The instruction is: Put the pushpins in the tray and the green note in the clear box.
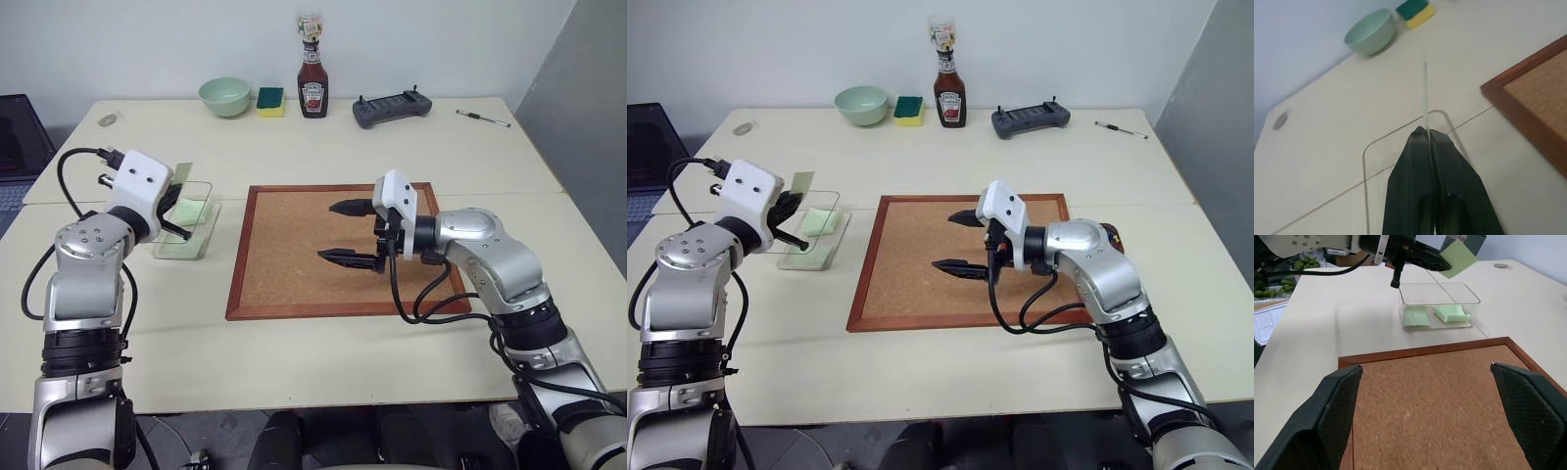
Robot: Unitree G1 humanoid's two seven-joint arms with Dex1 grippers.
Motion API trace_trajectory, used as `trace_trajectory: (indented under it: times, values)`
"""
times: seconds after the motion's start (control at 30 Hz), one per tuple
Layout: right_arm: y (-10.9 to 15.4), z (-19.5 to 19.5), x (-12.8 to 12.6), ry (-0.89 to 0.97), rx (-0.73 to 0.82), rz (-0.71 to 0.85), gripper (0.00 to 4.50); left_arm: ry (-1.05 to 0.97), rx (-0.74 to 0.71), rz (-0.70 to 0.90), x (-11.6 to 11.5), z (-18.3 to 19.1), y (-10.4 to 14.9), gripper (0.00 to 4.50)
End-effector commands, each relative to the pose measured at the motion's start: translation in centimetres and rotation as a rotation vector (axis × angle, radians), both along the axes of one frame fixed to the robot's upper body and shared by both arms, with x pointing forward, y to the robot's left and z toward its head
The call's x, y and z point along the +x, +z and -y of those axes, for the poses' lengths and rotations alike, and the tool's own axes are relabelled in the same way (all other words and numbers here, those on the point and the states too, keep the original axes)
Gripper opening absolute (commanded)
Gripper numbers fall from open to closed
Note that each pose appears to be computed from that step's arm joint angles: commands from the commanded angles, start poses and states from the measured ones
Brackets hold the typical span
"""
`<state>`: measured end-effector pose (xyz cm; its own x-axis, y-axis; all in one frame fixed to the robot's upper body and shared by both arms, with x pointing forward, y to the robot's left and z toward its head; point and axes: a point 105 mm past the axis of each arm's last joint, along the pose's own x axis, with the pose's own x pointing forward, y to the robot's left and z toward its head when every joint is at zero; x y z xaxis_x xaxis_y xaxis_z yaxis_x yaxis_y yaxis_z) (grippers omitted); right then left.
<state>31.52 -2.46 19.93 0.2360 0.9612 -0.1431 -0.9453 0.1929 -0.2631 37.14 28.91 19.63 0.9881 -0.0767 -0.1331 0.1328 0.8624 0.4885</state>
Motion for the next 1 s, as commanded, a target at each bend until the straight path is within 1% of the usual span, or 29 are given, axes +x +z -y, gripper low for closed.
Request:
trace_trajectory:
  times: [0.03,0.07,0.17,0.27,0.33,0.37,0.4,0.43,0.47,0.53,0.63,0.67,0.73,0.77,0.87,0.93,1.0]
  values:
    - [1.3,-0.7,-0.5,0.043,0.016,0.054,4.45,0.064,-0.040,0.016,-0.3,-1.4,0.3,0.00]
    - [1.3,-0.7,-0.6,0.047,0.017,0.050,4.45,0.076,-0.053,0.008,-0.3,-1.6,0.1,0.00]
    - [1.3,-0.8,-0.7,0.053,0.021,0.043,4.50,0.100,-0.060,-0.015,-0.3,-2.1,-0.5,0.51]
    - [1.2,-0.6,-0.7,0.046,0.020,0.040,4.50,0.111,-0.084,-0.016,-0.2,-2.1,-0.7,1.21]
    - [1.2,-0.5,-0.6,0.042,0.019,0.039,4.50,0.109,-0.088,-0.015,-0.2,-2.0,-0.7,1.59]
    - [1.2,-0.5,-0.6,0.042,0.018,0.038,4.50,0.107,-0.091,-0.014,-0.2,-1.9,-0.7,1.70]
    - [1.1,-0.5,-0.6,0.040,0.018,0.038,4.50,0.105,-0.098,-0.012,-0.1,-1.8,-0.7,2.00]
    - [1.1,-0.5,-0.6,0.039,0.018,0.038,4.50,0.104,-0.103,-0.011,-0.1,-1.7,-0.6,2.13]
    - [1.1,-0.4,-0.6,0.037,0.017,0.038,4.50,0.103,-0.105,-0.009,-0.2,-1.7,-0.6,2.41]
    - [1.2,-0.3,-0.5,0.031,0.017,0.039,4.50,0.107,-0.126,-0.002,-0.2,-1.7,-0.6,2.75]
    - [1.3,-0.2,-0.4,0.026,0.025,0.041,4.50,0.120,-0.184,0.025,-0.2,-1.6,-0.1,3.39]
    - [1.4,-0.2,-0.3,0.024,0.027,0.043,4.50,0.123,-0.192,0.036,-0.2,-1.5,0.1,3.50]
    - [1.6,0.0,-0.2,0.015,0.033,0.048,4.50,0.112,-0.213,0.067,-0.1,-1.1,0.8,3.90]
    - [1.7,0.2,-0.1,0.007,0.038,0.050,4.50,0.096,-0.213,0.082,-0.2,-0.7,1.4,4.01]
    - [2.3,1.2,0.3,-0.041,0.065,0.063,4.50,0.020,-0.191,0.128,-0.5,1.0,2.9,4.01]
    - [2.6,2.6,0.8,-0.104,0.097,0.071,4.50,-0.064,-0.193,0.128,-0.7,2.9,3.3,4.01]
    - [2.2,4.3,1.3,-0.176,0.104,0.068,4.50,-0.154,-0.172,0.114,-1.2,4.8,3.1,4.01]
